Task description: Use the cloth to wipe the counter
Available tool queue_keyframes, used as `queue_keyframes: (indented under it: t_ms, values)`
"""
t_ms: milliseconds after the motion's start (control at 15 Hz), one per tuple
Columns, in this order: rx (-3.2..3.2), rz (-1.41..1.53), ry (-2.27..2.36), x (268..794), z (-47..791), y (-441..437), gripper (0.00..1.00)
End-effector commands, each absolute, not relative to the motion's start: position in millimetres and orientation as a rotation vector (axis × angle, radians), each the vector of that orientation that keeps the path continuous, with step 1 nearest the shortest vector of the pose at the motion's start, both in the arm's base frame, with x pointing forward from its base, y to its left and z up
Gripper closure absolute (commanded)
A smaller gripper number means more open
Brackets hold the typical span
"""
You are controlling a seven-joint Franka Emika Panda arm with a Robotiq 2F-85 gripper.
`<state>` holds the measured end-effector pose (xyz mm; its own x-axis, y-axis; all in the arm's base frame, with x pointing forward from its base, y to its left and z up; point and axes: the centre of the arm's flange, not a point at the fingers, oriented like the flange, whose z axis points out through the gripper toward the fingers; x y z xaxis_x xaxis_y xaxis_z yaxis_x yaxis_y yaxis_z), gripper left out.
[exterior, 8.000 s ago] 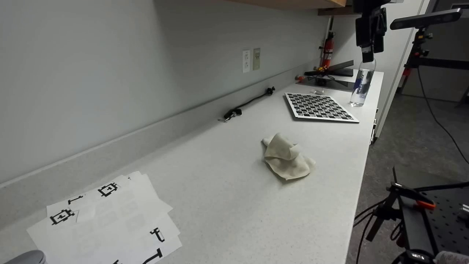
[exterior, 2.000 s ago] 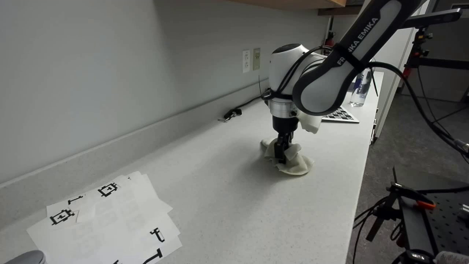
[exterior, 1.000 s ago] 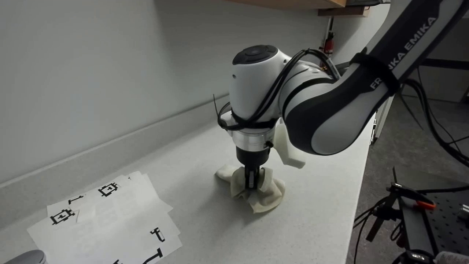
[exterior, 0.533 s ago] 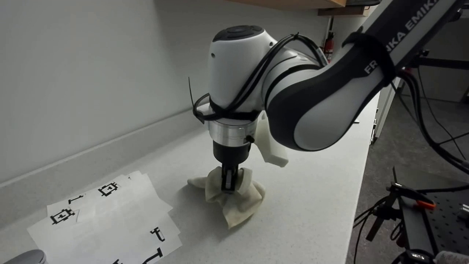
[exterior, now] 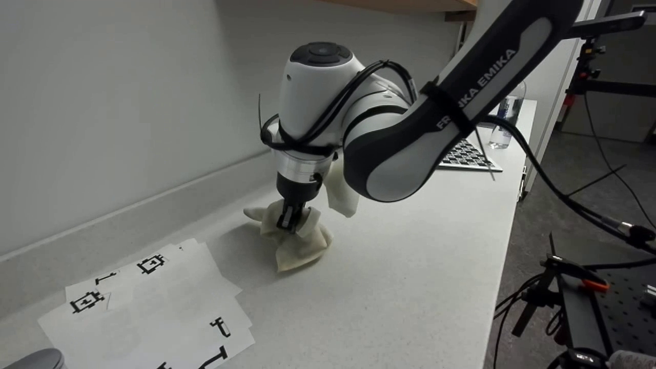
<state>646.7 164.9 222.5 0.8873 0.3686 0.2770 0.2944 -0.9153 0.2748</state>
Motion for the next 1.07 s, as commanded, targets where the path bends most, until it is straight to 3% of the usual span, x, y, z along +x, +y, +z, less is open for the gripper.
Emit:
queue_keyframes:
  t_ms: [0, 1000]
  values:
    - [2.773, 0.579, 0.382, 683.5, 209.8, 156.6, 0.96]
    - [2.974, 0.254, 0.108, 676.3, 175.7, 122.7, 0.96]
